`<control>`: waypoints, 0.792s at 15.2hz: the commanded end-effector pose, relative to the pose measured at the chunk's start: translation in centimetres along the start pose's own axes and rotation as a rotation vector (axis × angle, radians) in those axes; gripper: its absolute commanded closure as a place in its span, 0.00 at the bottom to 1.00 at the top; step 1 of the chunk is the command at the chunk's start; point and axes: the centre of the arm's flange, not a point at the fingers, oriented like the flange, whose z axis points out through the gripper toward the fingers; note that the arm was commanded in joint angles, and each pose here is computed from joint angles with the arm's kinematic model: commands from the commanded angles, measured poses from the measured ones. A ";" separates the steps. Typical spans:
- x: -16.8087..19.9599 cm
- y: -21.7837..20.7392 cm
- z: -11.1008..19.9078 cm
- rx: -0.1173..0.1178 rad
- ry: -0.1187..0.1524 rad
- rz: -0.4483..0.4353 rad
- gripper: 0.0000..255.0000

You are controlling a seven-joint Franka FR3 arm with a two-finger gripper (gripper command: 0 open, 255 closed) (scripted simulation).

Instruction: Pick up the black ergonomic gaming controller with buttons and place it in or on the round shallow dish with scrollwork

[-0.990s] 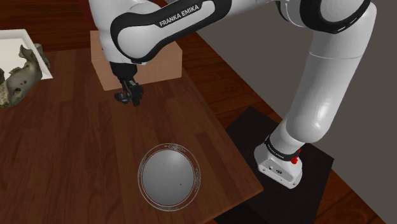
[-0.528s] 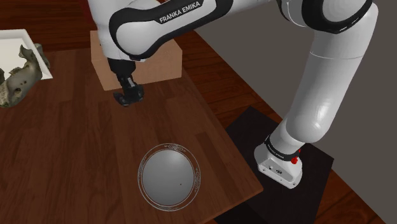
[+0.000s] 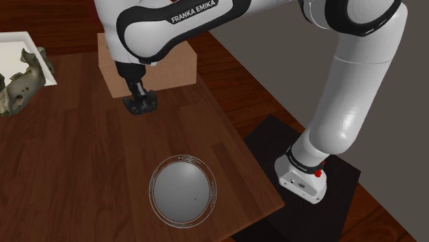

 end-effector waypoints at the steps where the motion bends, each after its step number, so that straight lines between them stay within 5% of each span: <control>1: 0.4 0.8 1.4 -0.042 0.027 -0.003 1.00; 2: 0.1 0.4 0.0 -0.009 0.007 0.000 1.00; 3: 0.1 0.4 0.0 -0.009 0.007 0.000 0.00; 4: 2.2 2.8 -0.5 0.149 -0.059 0.035 0.00; 5: 3.8 4.7 -0.5 0.275 -0.112 0.062 0.00; 12: 3.4 3.7 3.0 0.275 -0.112 0.062 0.00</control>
